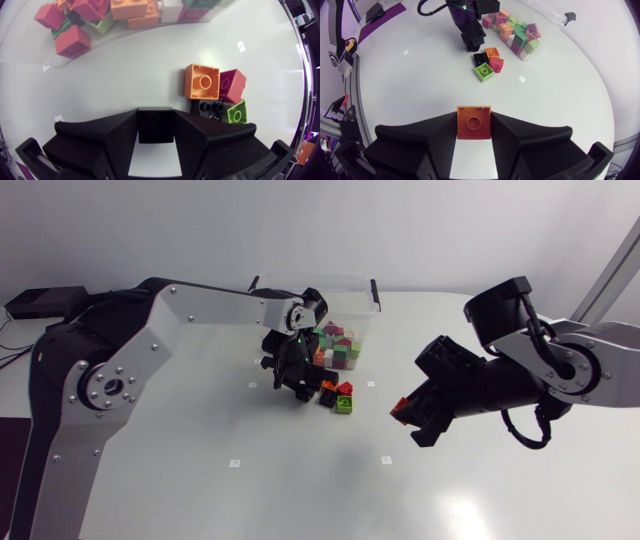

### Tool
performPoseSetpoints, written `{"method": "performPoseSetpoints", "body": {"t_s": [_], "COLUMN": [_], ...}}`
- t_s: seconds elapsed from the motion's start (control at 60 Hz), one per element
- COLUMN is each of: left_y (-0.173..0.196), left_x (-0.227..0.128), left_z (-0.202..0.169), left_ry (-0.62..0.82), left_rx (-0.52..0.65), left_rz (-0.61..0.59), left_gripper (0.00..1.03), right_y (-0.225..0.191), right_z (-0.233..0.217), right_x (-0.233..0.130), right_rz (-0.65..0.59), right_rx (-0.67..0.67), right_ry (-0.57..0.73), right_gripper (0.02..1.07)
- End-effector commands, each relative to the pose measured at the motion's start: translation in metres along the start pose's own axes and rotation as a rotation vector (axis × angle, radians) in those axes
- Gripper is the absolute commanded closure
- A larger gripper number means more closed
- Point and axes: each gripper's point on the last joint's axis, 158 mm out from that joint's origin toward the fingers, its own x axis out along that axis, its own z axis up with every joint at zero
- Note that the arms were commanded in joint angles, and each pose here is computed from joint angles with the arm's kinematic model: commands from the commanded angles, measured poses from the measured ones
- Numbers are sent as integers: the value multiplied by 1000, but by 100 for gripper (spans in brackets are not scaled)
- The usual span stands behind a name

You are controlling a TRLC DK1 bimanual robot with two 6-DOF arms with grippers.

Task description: Place the duplo bricks in the container

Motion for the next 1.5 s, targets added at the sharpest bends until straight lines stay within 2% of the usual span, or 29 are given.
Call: {"method": "performPoseSetpoints", "body": {"t_s": [0.0,0.317,0.8,1.233,1.483], "left_y": [-1,-13,-9,14,21], "left_x": [-3,-54,-163,-206,-224], "left_z": [-23,-40,10,46,67], "left_ry": [44,-31,-377,-553,-640], "left_rx": [-29,8,-3,-55,-49], "left_rz": [10,-8,-24,-29,-24], "left_gripper": [76,77,76,77,76], "right_y": [1,-13,-61,-108,-113], "right_z": [-2,49,145,208,241], "right_x": [-6,-22,0,43,74], "right_rz": [0,-34,-72,-101,-116], "right_rx": [2,42,142,201,190], "right_ry": [-3,-114,-266,-337,-366], "right_gripper": [76,76,76,76,76]}}
